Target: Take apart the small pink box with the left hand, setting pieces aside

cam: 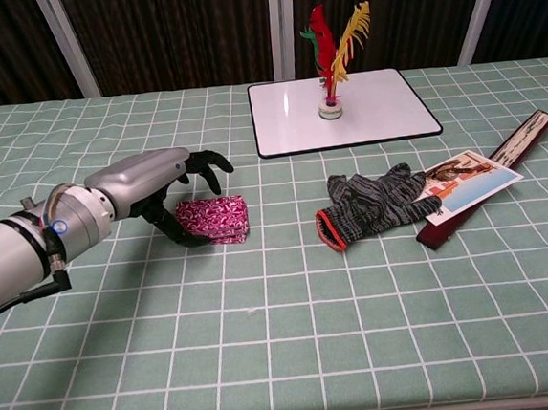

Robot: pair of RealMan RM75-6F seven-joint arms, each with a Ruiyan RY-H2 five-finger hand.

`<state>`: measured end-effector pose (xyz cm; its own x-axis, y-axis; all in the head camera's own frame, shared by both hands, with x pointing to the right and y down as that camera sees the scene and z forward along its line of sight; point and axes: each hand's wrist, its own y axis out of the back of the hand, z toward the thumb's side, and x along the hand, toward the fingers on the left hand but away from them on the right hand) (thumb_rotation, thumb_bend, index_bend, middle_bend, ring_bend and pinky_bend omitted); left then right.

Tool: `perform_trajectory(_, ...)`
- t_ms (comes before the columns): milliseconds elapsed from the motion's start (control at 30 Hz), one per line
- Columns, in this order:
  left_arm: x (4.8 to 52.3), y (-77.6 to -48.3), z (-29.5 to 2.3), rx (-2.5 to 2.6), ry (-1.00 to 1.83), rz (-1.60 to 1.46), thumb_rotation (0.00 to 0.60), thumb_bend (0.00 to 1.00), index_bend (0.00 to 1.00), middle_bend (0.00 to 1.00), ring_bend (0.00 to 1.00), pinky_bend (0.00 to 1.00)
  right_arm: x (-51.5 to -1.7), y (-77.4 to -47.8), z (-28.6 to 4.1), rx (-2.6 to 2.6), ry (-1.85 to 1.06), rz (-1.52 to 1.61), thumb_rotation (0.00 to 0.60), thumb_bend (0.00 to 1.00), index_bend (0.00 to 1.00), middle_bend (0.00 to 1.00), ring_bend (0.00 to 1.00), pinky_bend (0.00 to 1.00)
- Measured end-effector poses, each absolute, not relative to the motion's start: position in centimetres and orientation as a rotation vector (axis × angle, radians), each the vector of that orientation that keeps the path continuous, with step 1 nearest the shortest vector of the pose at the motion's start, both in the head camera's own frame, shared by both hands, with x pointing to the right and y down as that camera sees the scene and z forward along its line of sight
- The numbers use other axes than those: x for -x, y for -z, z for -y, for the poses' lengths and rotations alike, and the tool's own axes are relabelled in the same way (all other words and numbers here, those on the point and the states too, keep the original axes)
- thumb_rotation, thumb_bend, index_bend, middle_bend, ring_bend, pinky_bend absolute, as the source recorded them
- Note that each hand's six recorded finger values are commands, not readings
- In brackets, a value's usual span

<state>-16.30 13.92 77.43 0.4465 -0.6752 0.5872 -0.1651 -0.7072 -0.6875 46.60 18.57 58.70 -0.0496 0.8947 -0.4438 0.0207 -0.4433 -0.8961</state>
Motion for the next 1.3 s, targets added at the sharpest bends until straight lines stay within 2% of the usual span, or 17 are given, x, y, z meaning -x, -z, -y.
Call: perform_trajectory(1300, 17.09, -77.36, -13.45, 2.219, 1.24, -0.774, 0.6, 0.25, 0.24, 0.38, 0.17, 0.22, -46.86, -58.98, -18.72, 1.522, -1.622, 0.984, 0.6, 0.1, 0.0, 0.0, 0.0, 0.0)
